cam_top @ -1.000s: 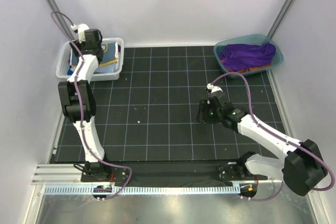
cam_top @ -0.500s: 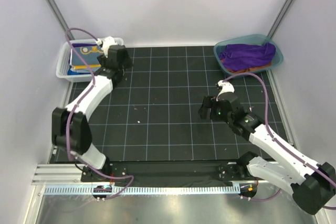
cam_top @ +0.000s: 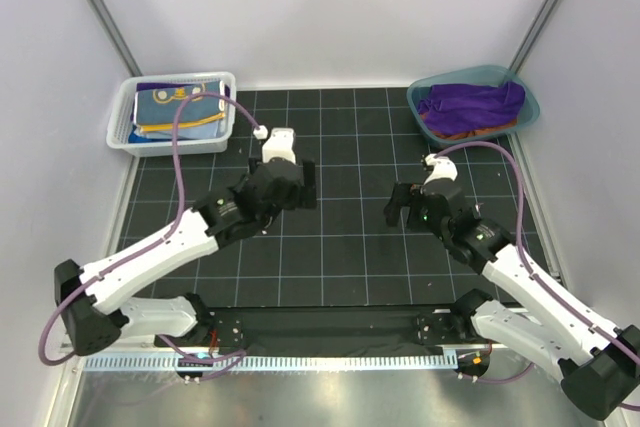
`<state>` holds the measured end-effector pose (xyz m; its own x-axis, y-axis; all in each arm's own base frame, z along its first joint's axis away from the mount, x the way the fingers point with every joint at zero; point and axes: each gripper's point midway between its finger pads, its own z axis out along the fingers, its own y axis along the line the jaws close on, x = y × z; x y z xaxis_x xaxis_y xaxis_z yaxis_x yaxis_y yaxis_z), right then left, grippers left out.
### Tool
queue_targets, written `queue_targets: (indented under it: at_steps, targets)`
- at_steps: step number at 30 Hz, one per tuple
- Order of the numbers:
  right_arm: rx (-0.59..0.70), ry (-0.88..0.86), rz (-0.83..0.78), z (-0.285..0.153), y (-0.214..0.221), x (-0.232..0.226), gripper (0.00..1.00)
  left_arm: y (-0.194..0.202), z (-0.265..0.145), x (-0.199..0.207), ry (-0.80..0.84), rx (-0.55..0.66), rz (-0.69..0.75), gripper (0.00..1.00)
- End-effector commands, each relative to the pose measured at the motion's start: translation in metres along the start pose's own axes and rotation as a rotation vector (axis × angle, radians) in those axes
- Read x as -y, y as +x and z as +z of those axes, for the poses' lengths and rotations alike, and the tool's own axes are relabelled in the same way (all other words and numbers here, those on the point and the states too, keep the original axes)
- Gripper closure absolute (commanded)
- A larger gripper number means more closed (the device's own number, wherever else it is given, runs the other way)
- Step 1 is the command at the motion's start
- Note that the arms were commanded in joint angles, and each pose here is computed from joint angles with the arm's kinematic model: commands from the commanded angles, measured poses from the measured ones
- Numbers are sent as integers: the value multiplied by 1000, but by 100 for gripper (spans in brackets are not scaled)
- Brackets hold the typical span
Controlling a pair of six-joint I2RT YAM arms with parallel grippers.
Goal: Fold and stack the towels
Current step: Neatly place the folded towel into the bin
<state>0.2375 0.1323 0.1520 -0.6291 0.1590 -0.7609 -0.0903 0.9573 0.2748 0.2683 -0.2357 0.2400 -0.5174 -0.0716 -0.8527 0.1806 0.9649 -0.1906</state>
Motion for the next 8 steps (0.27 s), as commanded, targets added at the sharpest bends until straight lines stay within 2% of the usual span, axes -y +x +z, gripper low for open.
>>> queue_targets:
  at_steps: [1, 8]
  targets:
    - [50, 20, 20, -7, -17, 0, 0, 10, -29, -21, -30, -33, -2, 17]
    - [132, 33, 43, -14, -27, 7, 0, 26, -54, -36, 12, -82, 45, 17]
